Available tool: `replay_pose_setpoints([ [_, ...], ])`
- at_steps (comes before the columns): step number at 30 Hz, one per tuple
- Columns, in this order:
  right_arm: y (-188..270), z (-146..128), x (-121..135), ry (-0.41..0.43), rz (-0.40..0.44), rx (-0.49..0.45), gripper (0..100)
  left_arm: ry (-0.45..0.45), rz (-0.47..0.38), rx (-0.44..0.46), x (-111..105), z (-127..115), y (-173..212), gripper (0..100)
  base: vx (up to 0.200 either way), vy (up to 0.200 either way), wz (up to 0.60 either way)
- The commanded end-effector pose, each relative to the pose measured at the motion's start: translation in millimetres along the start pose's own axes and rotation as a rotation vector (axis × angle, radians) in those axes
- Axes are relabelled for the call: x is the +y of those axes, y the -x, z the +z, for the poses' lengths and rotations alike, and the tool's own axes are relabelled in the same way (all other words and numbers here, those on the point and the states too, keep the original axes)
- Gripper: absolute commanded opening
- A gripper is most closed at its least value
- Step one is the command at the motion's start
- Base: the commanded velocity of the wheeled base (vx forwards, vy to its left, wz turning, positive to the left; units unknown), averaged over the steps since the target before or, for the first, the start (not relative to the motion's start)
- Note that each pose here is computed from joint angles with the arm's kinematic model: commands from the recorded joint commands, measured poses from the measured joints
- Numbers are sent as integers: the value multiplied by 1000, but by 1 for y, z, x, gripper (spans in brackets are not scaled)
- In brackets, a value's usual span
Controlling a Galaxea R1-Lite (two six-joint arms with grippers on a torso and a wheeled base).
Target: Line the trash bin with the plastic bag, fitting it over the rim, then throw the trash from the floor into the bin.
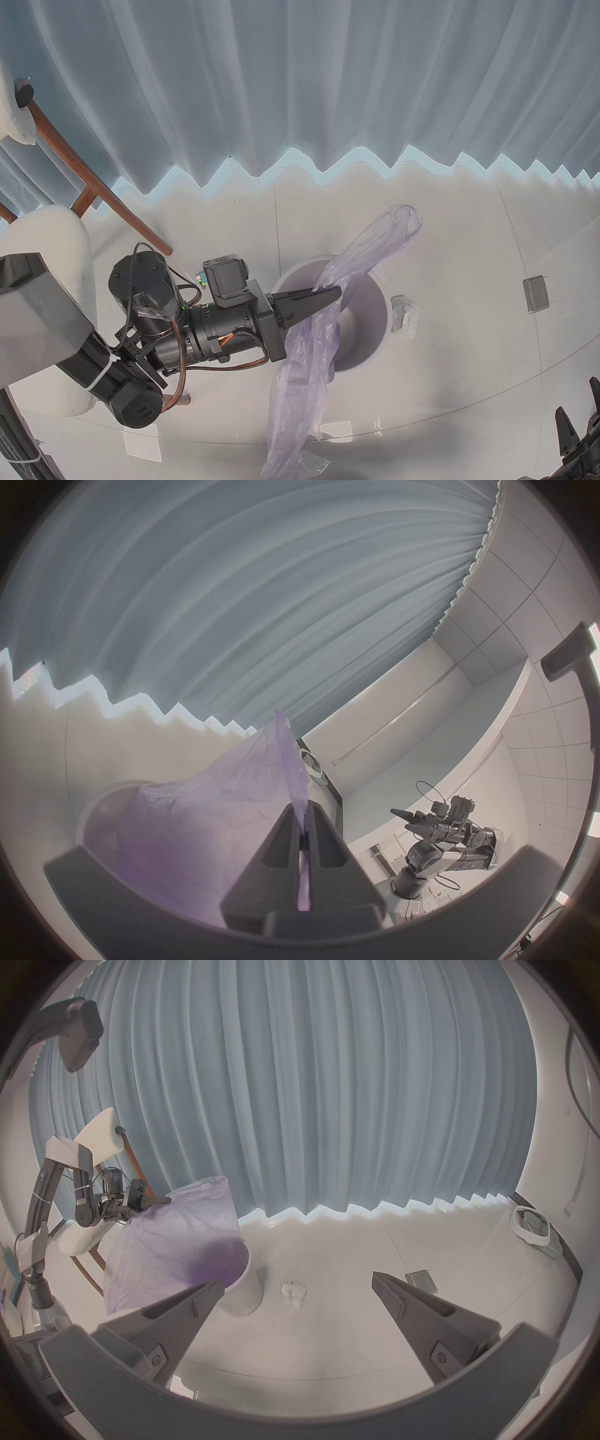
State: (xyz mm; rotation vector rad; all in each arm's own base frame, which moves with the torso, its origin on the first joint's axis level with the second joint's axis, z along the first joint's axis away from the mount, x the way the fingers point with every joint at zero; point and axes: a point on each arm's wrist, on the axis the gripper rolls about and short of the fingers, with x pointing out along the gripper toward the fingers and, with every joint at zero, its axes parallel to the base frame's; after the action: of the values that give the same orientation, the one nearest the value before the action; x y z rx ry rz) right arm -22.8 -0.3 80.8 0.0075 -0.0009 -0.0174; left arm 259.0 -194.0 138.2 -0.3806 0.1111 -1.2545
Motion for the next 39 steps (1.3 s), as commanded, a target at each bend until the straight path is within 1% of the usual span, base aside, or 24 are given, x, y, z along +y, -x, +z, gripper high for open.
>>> replay_pose_setpoints([
  [1, 0, -5, 0, 0, 1, 1, 100, 25, 18, 29, 10, -13, -3, 0, 0, 0, 0],
  [13, 0, -5, 0, 0, 1, -1, 100, 42, 30, 50, 15, -20, -3, 0, 0, 0, 0],
  [22, 0, -5, 0, 0, 1, 1, 100, 65, 77, 68, 25, -35, -7, 0, 0, 0, 0],
  [26, 0, -5, 0, 0, 1, 1, 100, 54, 78, 49, 27, -30, -10, 0, 0, 0, 0],
  [30, 0, -5, 0, 3, 1, 1, 100, 53, 122, 25, 29, -29, -11, 0, 0, 0, 0],
  [32, 0, -5, 0, 14, 5, 4, 100, 51, 132, 18, 29, -28, -12, 0, 0, 0, 0],
  [33, 0, -5, 0, 37, 21, 8, 100, 46, 143, 5, 27, -27, -15, 0, 0, 0, 0],
  [34, 0, -5, 1, 34, 25, 5, 100, 45, 150, -1, 25, -28, -16, 0, 0, 0, 0],
  [39, 0, -5, 1, 41, 30, 2, 100, 36, 138, -9, 18, -26, -21, 0, 0, 0, 0],
])
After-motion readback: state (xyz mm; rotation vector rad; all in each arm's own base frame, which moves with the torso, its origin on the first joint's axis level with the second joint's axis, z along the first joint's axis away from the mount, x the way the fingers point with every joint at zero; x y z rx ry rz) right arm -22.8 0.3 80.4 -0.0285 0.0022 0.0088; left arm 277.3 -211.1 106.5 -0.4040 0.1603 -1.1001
